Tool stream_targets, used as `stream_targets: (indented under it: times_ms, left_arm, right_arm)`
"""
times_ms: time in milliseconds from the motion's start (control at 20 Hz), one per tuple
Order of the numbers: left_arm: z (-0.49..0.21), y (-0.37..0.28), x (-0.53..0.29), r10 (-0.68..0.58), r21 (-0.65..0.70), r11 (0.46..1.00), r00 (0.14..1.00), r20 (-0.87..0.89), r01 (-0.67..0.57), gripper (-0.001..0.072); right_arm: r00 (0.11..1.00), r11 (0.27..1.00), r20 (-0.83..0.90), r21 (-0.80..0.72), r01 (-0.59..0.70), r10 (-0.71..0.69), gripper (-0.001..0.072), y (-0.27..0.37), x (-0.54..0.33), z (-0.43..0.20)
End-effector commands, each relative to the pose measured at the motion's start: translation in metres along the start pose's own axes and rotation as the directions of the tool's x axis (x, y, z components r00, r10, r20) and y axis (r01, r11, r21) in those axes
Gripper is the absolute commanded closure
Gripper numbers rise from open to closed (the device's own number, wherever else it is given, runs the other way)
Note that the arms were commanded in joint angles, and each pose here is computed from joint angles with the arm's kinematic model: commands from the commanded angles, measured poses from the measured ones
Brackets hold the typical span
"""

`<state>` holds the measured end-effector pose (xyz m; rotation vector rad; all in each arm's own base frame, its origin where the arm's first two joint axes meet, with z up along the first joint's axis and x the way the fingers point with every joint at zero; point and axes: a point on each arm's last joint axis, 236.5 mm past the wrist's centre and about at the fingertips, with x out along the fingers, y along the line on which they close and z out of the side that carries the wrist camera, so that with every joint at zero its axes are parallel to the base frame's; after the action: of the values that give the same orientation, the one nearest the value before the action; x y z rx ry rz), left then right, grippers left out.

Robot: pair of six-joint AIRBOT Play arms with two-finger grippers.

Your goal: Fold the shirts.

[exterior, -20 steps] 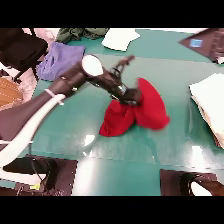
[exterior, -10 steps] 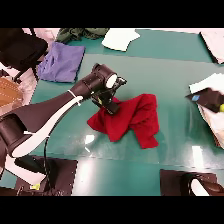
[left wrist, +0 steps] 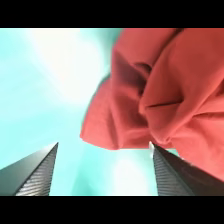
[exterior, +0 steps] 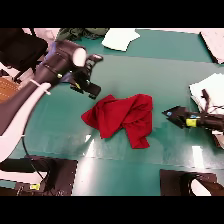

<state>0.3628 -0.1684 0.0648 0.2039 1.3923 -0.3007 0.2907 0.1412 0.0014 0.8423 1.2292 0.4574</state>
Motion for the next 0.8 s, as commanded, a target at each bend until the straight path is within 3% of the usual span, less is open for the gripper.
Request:
stream_targets:
  times_ms: [0, 350, 450, 500, 650, 750]
  left_arm:
    - [-0.002, 0.022, -0.028, -0.032, -0.065, 0.997, 0.998, 0.053, 0.036, 0.005]
    - [-0.011, 0.007, -0.049, -0.141, -0.066, 0.987, 0.987, 0.072, 0.146, 0.0051]
    - [-0.012, -0.01, -0.051, -0.21, -0.055, 0.975, 0.975, 0.068, 0.214, 0.0051]
    - [-0.014, -0.019, -0.049, -0.249, -0.056, 0.966, 0.967, 0.06, 0.252, 0.0051]
    - [-0.043, -0.037, -0.021, -0.33, -0.095, 0.941, 0.943, -0.048, 0.325, 0.0053]
    - [-0.078, -0.063, 0.004, -0.445, -0.16, 0.891, 0.887, -0.121, 0.425, 0.0053]
  right_arm:
    - [0.986, 0.999, -0.16, -0.029, 0.042, -0.047, 0.0128, -0.021, 0.04, -0.026]
    - [0.965, 0.994, -0.236, -0.007, 0.113, -0.111, 0.013, -0.05, 0.09, -0.039]
    - [0.967, 0.995, -0.234, -0.021, 0.097, -0.1, 0.0172, -0.039, 0.102, -0.031]
    - [0.968, 0.995, -0.234, -0.04, 0.089, -0.096, 0.0213, -0.032, 0.107, -0.025]
    - [0.975, 0.993, -0.21, -0.106, 0.054, -0.076, 0.0669, -0.005, 0.114, -0.003]
    - [0.979, 0.991, -0.195, -0.133, 0.032, -0.057, 0.0694, 0.011, 0.111, 0.009]
